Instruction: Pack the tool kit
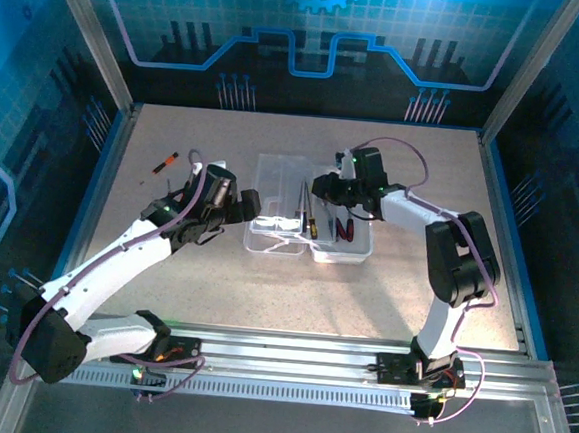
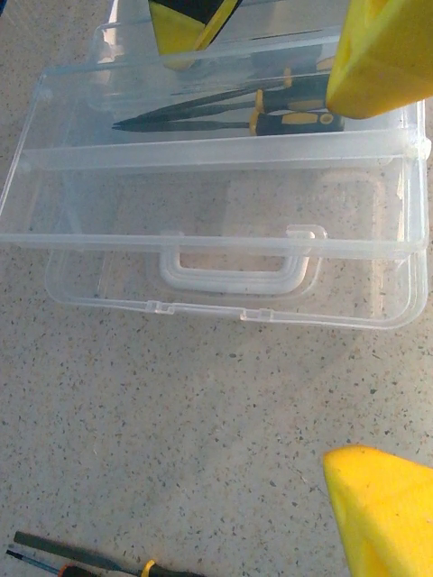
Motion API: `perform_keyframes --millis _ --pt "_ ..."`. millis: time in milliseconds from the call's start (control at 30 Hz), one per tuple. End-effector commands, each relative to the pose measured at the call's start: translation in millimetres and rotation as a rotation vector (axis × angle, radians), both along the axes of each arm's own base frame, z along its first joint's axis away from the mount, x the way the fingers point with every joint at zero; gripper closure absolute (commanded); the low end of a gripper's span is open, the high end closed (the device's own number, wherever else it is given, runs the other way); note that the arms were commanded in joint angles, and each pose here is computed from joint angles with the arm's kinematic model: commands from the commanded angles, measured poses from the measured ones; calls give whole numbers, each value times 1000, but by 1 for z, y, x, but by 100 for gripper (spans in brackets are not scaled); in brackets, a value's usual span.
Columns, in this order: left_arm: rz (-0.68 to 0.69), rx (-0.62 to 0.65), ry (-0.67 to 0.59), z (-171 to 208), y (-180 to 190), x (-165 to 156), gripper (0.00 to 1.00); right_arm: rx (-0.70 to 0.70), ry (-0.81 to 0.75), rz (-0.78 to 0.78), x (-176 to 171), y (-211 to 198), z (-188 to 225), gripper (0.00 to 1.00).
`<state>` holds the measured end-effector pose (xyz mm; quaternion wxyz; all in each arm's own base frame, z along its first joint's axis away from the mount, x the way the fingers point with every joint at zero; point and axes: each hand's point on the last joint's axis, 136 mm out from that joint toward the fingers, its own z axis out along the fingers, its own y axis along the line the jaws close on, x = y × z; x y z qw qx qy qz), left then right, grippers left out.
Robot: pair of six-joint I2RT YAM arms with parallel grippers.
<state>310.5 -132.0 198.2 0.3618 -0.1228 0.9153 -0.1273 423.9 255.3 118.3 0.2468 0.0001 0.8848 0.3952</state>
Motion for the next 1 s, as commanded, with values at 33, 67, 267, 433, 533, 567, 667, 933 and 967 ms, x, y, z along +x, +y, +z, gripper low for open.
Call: perform_keyframes --millis 33,67,267,433,533,567,667,933,967 --pt "18 13 28 -8 8 -2 6 17 -6 -19 0 -8 12 78" --pt "27 17 30 -8 10 -1 6 26 -21 -23 -1 -10 19 78" --pt "122 41 109 -36 37 4 15 54 -135 -39 -23 -20 63 77" --pt "297 76 72 -50 93 30 27 -33 -214 -81 -57 -48 69 73" --pt "363 13 135 -71 117 44 33 -90 -226 -127 -77 -72 57 70" --pt "370 19 168 -80 121 47 34 -104 -235 -132 -82 -77 54 69" --pt "362 74 260 -106 133 59 35 -142 -272 -154 -93 -91 46 68" --pt "343 200 454 -156 153 73 36 -106 -240 -156 -97 -93 26 67" --pt "349 206 471 -158 155 73 36 -105 -235 -155 -96 -92 24 67"
